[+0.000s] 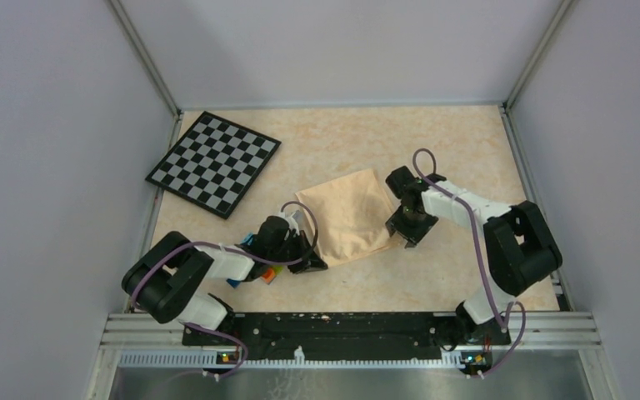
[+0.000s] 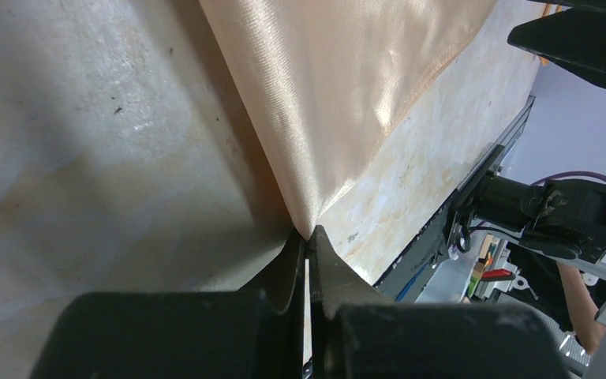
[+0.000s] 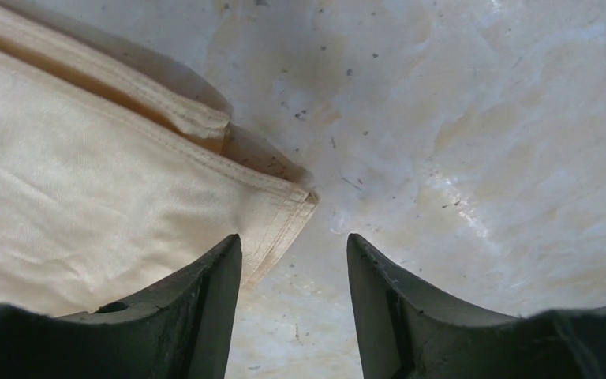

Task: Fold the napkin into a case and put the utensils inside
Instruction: Pick up the square-folded napkin from the center of the board.

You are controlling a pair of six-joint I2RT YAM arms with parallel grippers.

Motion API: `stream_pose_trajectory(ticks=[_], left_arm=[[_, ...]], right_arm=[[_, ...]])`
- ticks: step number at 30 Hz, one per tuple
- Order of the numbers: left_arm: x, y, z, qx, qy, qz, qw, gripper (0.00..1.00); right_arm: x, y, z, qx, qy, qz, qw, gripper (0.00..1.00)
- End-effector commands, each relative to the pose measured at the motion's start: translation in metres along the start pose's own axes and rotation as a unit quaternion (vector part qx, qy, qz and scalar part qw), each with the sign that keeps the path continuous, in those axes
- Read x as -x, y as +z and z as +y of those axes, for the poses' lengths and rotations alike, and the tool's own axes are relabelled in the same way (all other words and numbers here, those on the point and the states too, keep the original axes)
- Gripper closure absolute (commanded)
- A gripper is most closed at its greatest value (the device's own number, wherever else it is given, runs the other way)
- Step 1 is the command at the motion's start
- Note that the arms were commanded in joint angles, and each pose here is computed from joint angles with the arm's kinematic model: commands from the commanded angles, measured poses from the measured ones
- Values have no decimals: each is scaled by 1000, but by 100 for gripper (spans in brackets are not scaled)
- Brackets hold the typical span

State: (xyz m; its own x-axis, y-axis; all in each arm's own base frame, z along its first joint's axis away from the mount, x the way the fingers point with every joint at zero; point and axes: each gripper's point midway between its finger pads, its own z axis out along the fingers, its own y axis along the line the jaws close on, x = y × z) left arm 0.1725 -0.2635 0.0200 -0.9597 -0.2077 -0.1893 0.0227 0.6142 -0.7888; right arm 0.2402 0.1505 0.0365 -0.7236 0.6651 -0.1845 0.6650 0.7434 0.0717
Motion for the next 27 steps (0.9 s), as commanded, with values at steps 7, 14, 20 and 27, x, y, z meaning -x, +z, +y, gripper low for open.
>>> stream_pose_trajectory(ticks=[7,14,20,27], left_arm=[[-16,-1,23,28,-7,16,999,100],[-17,-3,23,26,-6,16,1000,100],[-16,-5,24,29,-3,11,1000,100],[-16,-4,24,29,-5,11,1000,100]], right_arm=[[0,15,-4,-48,42,-10,998,58],[3,31,-10,-64,27,-26,997,61],[13,4,-6,-37,19,-57,998,61],[21,-5,4,-21,15,-72,997,60]])
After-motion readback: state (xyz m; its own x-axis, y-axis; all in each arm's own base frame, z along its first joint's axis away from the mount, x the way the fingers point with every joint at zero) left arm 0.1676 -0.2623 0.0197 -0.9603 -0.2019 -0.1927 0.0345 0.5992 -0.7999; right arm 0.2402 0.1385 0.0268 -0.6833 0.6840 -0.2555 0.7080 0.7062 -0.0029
